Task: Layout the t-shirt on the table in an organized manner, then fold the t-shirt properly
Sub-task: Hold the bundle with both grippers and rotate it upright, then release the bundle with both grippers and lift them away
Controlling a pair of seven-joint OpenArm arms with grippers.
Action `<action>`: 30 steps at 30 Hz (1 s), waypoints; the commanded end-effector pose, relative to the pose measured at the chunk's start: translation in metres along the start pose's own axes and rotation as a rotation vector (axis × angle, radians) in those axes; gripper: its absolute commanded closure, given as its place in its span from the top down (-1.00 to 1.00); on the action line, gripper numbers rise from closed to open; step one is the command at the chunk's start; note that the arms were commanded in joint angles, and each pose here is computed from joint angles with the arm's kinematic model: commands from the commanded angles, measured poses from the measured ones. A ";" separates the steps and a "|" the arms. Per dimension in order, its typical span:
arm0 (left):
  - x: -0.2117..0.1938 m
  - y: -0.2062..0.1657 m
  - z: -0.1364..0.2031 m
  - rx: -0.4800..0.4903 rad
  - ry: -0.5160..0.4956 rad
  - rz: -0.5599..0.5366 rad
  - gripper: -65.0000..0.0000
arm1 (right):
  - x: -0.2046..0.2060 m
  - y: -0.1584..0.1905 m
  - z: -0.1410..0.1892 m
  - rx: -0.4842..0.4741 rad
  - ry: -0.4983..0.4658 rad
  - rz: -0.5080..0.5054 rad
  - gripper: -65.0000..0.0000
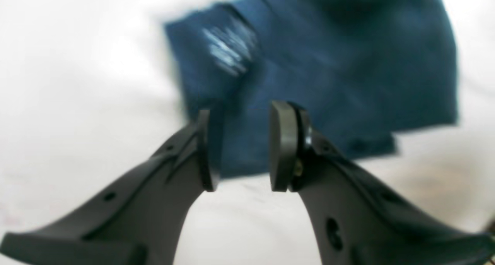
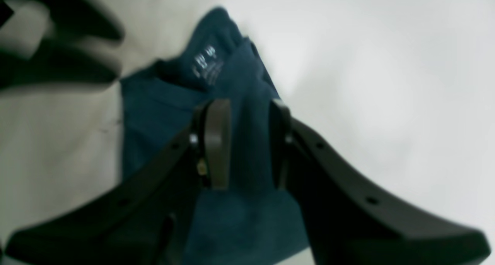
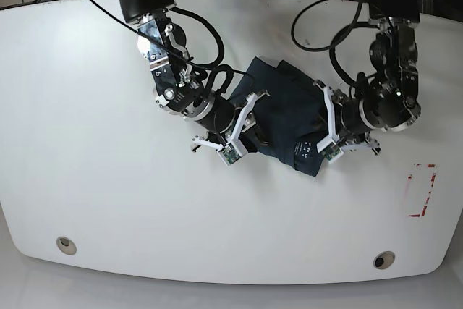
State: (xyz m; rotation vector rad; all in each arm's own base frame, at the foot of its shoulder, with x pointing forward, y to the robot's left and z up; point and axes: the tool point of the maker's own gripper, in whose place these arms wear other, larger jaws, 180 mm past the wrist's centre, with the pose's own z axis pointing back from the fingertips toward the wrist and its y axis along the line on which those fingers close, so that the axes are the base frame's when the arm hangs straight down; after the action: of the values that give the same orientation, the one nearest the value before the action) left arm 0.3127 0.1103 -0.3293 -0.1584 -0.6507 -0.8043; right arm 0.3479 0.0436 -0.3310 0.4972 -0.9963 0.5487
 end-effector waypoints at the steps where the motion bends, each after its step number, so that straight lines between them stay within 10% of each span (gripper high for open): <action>1: 0.005 -0.008 0.000 -0.017 -0.042 0.008 -0.44 | 0.015 -0.006 -0.016 0.011 -0.063 0.005 -0.51; 15: -0.054 -0.054 -0.044 -0.184 0.002 0.198 -0.43 | -0.056 -0.045 -0.024 -0.047 -0.010 -0.053 -0.51; 30: -0.061 -0.010 -0.069 -0.175 0.033 0.281 -0.43 | -0.107 -0.029 0.029 -0.069 0.033 -0.105 -0.51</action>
State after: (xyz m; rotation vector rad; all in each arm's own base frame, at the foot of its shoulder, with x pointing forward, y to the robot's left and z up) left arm 0.3026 0.0993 -0.4196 -0.4667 -0.5490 -0.5781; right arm 0.3126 -0.0215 -0.4191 0.4653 -0.9617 0.4080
